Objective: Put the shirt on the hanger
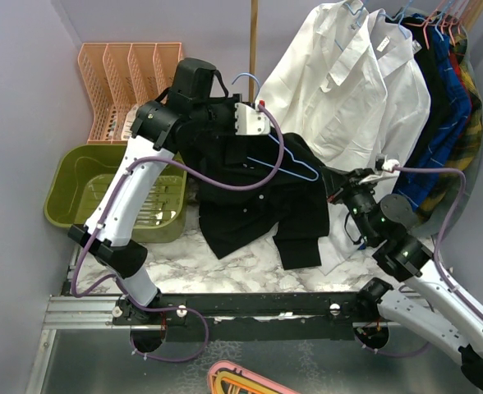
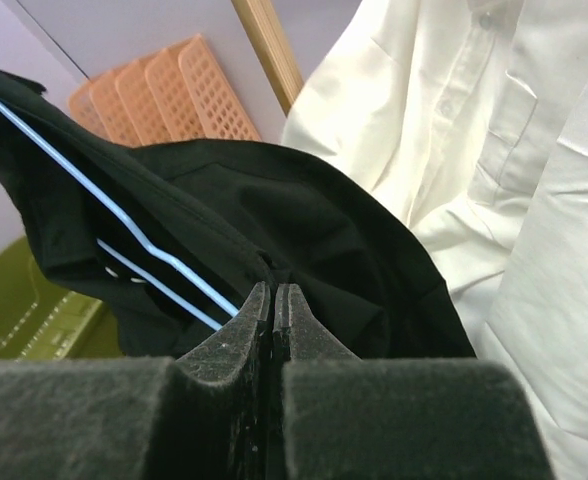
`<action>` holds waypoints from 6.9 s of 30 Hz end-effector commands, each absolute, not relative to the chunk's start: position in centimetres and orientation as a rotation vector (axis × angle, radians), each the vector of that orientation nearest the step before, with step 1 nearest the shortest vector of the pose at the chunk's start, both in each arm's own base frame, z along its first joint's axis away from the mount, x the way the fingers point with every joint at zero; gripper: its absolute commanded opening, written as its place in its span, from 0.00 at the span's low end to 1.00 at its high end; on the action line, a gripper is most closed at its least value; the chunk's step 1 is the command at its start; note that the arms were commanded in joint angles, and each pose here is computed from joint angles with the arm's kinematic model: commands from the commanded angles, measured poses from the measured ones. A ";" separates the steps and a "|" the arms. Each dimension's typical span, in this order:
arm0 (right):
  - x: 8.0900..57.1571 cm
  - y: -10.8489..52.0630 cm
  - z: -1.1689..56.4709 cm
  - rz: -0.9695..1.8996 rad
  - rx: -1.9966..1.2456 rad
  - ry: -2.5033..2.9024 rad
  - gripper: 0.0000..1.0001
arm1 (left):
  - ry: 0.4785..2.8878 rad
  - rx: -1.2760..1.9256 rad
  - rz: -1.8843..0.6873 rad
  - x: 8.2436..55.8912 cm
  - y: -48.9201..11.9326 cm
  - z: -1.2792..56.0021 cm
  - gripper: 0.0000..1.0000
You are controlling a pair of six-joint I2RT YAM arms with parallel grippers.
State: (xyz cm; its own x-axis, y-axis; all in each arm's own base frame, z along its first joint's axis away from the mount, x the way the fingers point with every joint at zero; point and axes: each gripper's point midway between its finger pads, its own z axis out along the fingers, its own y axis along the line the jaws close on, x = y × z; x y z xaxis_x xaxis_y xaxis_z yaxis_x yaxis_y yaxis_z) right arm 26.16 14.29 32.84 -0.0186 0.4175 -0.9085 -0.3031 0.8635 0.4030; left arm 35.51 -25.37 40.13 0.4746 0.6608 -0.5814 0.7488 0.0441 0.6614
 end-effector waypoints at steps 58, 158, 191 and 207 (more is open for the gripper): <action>27.6 25.8 33.8 1.159 -0.115 1.215 1.00 | 1.091 1.189 0.264 36.2 -19.7 53.9 0.00; 34.6 14.2 34.3 0.109 -0.333 1.514 0.01 | 0.930 1.304 0.932 39.5 -14.6 50.9 0.00; 26.7 28.6 40.8 1.154 -0.536 1.436 0.01 | 1.328 1.225 0.252 37.1 -22.7 42.7 0.00; 24.2 41.5 36.3 1.354 -0.436 1.562 0.01 | 1.410 0.883 0.062 38.0 -24.8 47.3 0.00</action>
